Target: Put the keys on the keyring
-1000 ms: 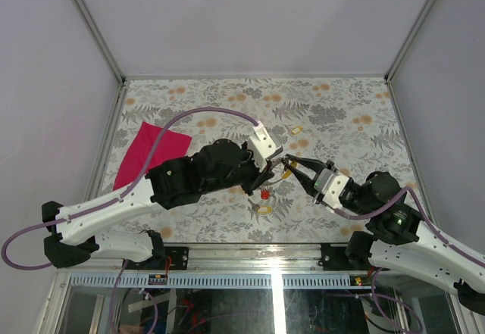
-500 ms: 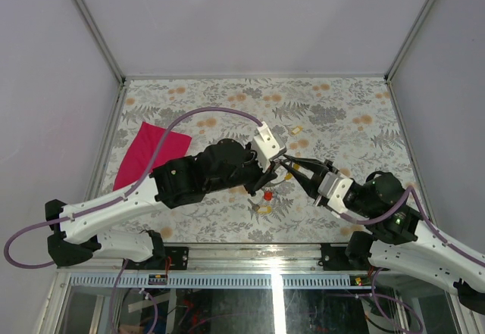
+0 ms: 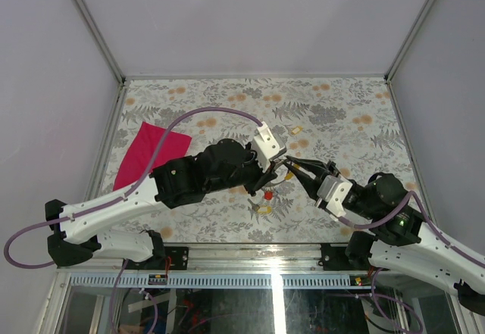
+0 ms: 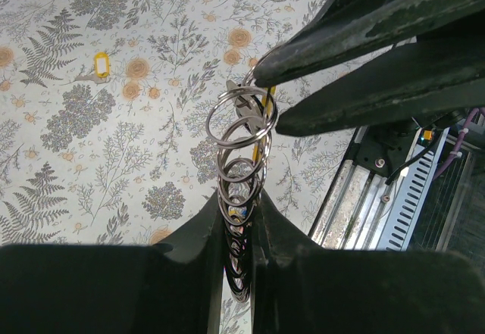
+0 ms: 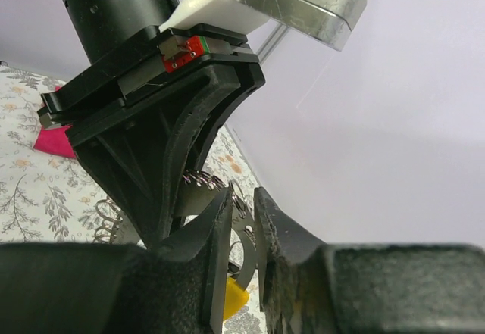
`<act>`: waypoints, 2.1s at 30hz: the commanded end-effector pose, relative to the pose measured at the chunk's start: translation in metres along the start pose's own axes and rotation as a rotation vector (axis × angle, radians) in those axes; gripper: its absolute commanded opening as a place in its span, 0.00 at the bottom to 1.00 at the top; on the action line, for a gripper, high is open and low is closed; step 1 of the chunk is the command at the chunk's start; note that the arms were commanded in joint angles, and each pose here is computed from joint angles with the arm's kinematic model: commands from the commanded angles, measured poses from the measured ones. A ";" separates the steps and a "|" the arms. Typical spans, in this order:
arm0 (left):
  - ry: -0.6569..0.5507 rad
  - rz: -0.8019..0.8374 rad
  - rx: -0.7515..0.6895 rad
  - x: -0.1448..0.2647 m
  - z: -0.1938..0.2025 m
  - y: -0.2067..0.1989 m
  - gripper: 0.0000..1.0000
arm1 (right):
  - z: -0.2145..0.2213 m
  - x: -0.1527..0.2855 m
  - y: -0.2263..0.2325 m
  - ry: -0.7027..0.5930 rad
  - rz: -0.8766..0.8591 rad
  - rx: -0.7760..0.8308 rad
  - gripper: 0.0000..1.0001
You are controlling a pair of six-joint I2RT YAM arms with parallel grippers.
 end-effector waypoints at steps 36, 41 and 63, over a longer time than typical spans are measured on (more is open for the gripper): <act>-0.116 -0.011 0.016 0.006 -0.030 0.003 0.00 | -0.016 0.009 -0.027 -0.026 0.159 -0.019 0.11; -0.122 -0.014 0.017 0.008 -0.032 0.003 0.00 | -0.020 0.012 -0.029 -0.046 0.165 -0.003 0.20; -0.120 -0.024 -0.010 0.006 -0.032 0.006 0.00 | -0.032 0.015 -0.011 0.012 -0.048 0.133 0.39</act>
Point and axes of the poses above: each gripper's point midway between its finger pads, its own x axis back along the fingers, its own y axis along the line the jaws close on, z = x × y, the point moved 3 cm from there along x, back along the fingers, and after that the axes turned 11 degrees about -x, right-handed, at the moved point
